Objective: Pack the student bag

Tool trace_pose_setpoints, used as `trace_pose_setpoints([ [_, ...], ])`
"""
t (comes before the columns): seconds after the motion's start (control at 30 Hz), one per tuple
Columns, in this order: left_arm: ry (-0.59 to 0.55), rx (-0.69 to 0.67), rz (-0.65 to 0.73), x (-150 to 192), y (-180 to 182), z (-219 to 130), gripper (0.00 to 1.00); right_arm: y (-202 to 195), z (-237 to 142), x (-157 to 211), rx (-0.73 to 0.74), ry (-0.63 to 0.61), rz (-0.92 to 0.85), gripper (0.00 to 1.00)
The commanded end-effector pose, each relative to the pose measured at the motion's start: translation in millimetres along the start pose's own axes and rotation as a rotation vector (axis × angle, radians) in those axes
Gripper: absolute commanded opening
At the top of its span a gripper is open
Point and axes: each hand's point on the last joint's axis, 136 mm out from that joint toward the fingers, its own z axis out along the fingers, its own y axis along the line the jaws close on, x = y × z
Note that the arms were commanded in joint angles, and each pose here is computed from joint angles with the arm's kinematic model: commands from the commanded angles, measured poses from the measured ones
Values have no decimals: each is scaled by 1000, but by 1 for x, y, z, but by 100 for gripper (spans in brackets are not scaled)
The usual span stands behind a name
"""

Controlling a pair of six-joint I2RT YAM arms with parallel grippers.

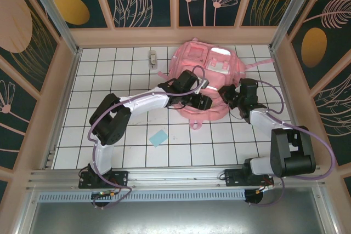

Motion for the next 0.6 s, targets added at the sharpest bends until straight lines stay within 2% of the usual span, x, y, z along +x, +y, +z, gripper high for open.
trace_pose_setpoints([
  [0.0, -16, -131, 50, -10, 17, 0, 58, 38, -7, -6, -95, -18, -45, 0],
  [0.2, 50, -386, 104, 1, 60, 13, 55, 50, -5, 0, -122, 0, -48, 0],
  [0.4, 87, -506, 152, 7, 76, 23, 52, 61, -7, 1, -151, 4, -45, 0],
  [0.47, 81, -556, 146, 6, 84, 23, 45, 62, -7, 1, -152, 3, -48, 0],
  [0.57, 49, -562, 133, 1, 83, 19, 18, 62, -9, 0, -142, -6, -58, 0],
])
